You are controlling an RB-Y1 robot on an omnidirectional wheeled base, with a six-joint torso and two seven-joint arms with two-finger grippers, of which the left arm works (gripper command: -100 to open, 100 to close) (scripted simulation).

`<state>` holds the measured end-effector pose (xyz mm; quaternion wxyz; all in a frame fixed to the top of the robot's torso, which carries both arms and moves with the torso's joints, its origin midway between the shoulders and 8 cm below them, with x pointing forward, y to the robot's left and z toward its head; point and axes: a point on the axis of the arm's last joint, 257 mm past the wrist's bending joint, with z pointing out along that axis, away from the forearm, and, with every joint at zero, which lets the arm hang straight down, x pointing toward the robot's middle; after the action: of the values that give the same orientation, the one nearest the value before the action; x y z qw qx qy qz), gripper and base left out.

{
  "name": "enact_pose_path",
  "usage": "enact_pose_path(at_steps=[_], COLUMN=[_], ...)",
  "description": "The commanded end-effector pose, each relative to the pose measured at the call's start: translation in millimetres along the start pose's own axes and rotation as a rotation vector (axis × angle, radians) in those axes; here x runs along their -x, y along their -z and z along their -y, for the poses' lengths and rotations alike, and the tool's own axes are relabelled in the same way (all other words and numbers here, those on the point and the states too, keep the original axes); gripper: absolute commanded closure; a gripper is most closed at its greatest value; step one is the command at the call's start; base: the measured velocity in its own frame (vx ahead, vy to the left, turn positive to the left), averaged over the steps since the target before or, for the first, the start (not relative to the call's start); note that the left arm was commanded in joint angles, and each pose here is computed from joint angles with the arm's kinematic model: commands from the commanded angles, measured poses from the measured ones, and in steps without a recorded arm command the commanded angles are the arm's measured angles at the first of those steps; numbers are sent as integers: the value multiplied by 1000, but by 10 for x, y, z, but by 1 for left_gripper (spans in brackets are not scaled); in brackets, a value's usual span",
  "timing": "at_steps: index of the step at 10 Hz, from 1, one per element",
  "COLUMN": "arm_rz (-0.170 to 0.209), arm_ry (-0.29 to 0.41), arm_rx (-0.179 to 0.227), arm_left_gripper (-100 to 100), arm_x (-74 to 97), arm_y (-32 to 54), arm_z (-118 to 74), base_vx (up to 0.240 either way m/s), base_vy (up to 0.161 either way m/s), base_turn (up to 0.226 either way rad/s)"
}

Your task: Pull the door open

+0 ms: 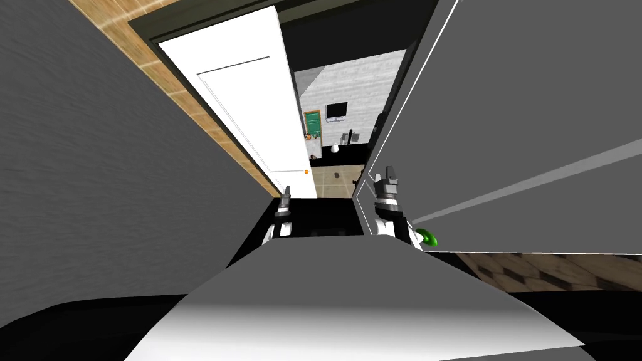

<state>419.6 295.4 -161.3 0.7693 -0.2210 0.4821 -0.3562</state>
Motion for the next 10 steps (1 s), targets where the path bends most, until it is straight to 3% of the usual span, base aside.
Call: enact_pose_path(at_steps=[1, 10], arm_rz=[-18, -126], arm_ry=[-44, -273], arm_rx=[10, 57], arm_left_gripper=[-100, -100], arm_x=[-68, -466], arm_y=[3, 130], arm_z=[-94, -583], base_vx=[106, 98], base_vy=[-7, -6], base_turn=[23, 18])
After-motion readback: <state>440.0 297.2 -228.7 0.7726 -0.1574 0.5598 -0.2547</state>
